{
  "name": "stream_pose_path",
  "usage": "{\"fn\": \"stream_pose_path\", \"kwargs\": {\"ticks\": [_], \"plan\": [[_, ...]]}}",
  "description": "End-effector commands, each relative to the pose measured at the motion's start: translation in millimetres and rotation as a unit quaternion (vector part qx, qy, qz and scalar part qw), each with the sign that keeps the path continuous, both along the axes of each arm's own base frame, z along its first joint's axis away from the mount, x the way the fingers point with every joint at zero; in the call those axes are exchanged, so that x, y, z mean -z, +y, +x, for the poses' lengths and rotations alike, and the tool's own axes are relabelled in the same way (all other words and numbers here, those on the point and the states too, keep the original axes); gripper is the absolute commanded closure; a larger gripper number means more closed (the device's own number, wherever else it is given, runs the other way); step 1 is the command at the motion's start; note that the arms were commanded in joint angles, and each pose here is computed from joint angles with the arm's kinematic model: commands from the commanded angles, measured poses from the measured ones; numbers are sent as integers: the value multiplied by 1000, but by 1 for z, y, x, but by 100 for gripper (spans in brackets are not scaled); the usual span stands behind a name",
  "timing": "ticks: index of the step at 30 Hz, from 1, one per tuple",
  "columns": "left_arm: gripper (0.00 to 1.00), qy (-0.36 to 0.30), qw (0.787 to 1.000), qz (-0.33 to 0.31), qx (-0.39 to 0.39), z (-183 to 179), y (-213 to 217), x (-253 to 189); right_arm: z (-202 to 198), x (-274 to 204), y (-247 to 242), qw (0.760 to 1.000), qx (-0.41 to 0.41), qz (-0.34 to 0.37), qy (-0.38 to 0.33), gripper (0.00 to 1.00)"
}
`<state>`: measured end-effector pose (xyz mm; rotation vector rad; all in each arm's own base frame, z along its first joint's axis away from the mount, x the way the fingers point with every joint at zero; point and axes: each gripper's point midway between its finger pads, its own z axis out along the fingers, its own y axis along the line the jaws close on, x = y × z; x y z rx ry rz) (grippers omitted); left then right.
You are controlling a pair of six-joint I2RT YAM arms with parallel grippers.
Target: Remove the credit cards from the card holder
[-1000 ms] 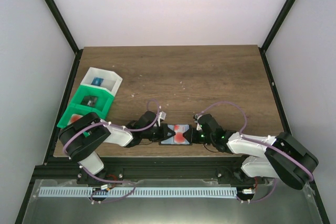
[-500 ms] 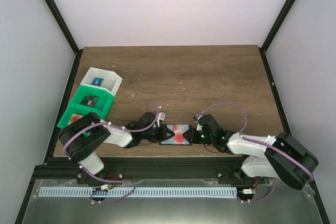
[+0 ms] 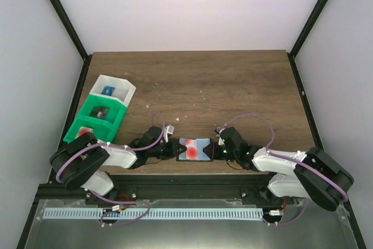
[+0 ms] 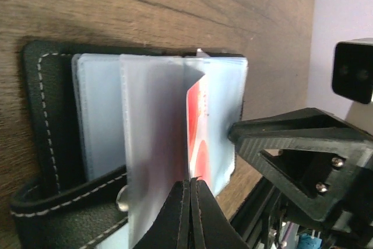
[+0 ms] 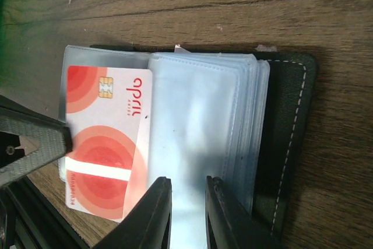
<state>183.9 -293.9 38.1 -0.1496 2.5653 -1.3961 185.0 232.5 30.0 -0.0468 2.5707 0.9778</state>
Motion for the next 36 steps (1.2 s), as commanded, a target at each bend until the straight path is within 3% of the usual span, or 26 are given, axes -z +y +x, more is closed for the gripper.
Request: {"fn": "stream_pose_path", "kwargs": {"ticks": [1, 6, 14, 21, 24, 28, 32, 36], "plan": [[100, -3, 1000, 11, -12, 1, 9, -2, -5, 11, -11, 999, 9, -23, 20, 81], [100, -17, 998, 35, -45, 6, 26, -5, -4, 4, -7, 1000, 7, -11, 18, 78], [100, -42, 995, 2, -89, 11, 39, -35, -4, -33, 16, 998, -23, 66, -7, 68], [100, -70, 990, -70, -102, 11, 38, -79, -16, -88, 38, 975, -53, 214, -14, 50], [100, -75, 986, -99, -107, 9, 39, -92, -19, -102, 42, 964, -49, 260, -5, 39], [100, -78, 982, -139, -104, 4, 38, -107, -21, -111, 48, 955, -56, 290, 12, 32], [100, -84, 979, -161, -96, 1, 37, -116, -21, -122, 57, 946, -69, 315, 24, 34], [100, -84, 978, -168, -87, -3, 33, -118, -20, -134, 68, 936, -94, 337, 27, 52]]}}
